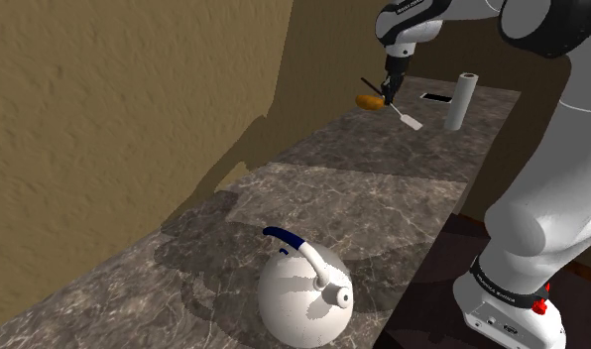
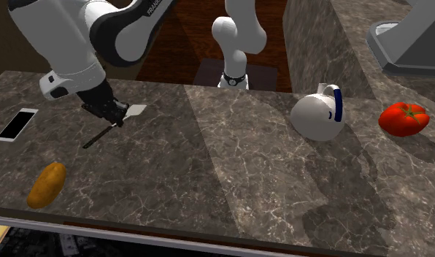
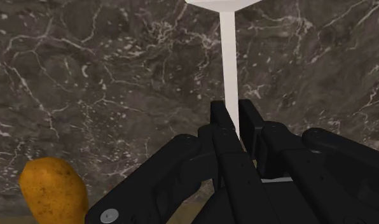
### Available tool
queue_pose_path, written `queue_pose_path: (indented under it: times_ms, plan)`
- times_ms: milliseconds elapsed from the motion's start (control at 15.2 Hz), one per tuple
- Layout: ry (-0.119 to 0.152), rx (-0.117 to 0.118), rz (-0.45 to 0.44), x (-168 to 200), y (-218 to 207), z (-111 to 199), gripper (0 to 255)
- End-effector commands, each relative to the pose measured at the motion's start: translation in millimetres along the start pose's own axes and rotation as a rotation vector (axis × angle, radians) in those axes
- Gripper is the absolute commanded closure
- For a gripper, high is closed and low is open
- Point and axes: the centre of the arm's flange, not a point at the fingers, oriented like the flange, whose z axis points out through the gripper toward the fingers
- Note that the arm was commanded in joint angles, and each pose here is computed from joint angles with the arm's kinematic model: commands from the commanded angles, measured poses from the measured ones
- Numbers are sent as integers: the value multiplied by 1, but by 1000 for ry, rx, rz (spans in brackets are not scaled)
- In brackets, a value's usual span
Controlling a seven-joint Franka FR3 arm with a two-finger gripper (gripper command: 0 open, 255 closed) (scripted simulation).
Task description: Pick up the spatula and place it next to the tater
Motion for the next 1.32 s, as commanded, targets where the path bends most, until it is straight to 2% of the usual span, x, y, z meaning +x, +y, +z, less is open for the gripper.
queue_pose_path:
  times_ms: [0,528,1254]
  plan:
    - [0,0,-1,-5,27,-3,255]
    - [0,0,-1,-33,123,-5,255]
    - [0,0,-1,-37,123,53,255]
